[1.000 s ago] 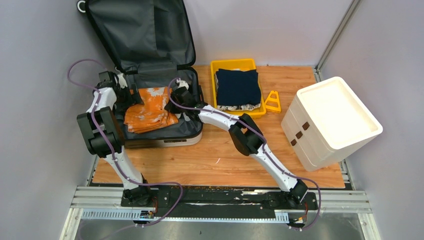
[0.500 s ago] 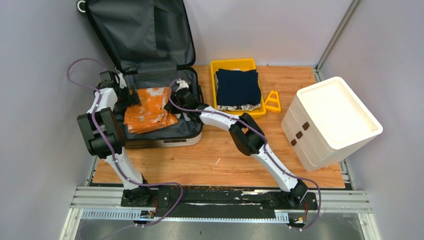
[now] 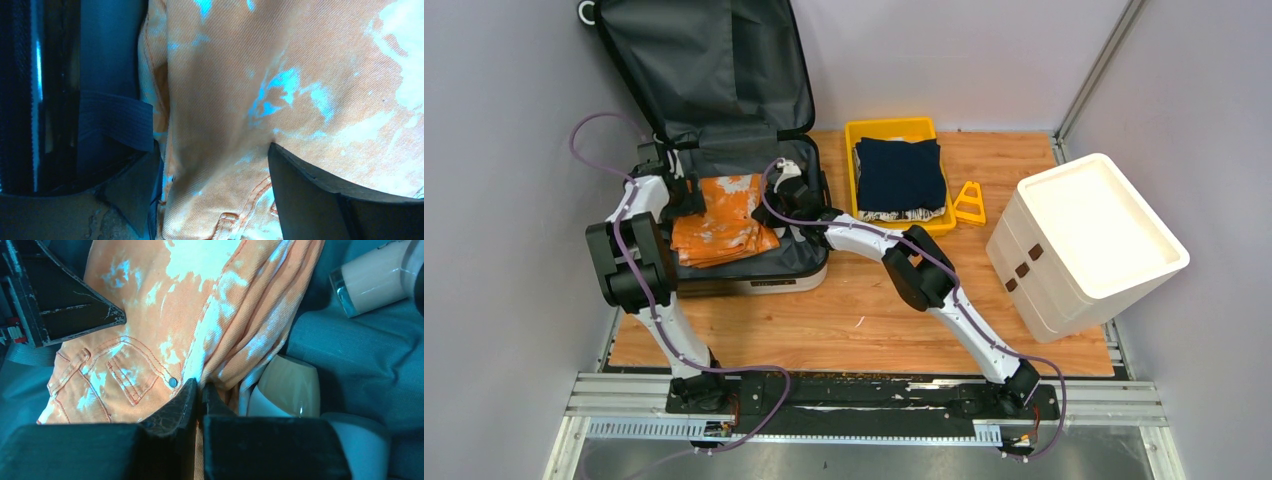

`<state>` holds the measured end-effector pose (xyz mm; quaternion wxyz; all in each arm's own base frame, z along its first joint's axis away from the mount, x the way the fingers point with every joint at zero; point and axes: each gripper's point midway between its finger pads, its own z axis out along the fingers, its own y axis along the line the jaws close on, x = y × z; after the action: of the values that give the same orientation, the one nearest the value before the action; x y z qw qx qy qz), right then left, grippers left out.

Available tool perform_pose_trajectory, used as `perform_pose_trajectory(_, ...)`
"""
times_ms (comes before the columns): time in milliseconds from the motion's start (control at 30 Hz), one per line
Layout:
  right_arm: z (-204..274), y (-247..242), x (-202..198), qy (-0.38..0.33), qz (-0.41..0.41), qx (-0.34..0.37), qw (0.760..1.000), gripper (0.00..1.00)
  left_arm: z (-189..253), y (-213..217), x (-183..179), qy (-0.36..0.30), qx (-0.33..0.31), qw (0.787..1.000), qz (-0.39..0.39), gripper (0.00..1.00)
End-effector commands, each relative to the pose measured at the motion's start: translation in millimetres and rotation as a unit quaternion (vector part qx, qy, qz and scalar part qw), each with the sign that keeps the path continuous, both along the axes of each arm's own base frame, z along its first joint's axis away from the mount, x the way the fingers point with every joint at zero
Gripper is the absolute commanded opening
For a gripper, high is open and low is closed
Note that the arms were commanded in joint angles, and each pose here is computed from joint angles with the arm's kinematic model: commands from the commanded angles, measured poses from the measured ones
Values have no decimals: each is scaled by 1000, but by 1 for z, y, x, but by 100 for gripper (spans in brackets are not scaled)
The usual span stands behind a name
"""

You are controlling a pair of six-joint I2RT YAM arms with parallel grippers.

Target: Open, take out, and arrange the luggage

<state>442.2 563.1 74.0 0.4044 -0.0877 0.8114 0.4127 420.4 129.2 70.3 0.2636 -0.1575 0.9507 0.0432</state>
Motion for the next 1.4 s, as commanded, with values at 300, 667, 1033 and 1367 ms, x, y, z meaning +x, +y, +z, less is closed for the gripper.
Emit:
perform_pose_trajectory(300, 94, 4, 1, -131, 63, 24, 989, 0, -10, -3, -1, 10, -27, 999, 14, 5)
perform_pose_trajectory(667, 166, -8, 2, -240, 53, 2, 969, 0, 72, -10, 1, -74, -9, 997, 21, 0)
perform_pose_trajectory(1033, 197, -23, -3, -289, 49, -14, 956, 0, 95, -26, -3, -107, -3, 994, 6, 0)
perform_pose_trajectory(1367, 241, -39, -20, -326, 52, -3, 944, 0, 157, -35, -15, -177, 20, 984, 9, 0)
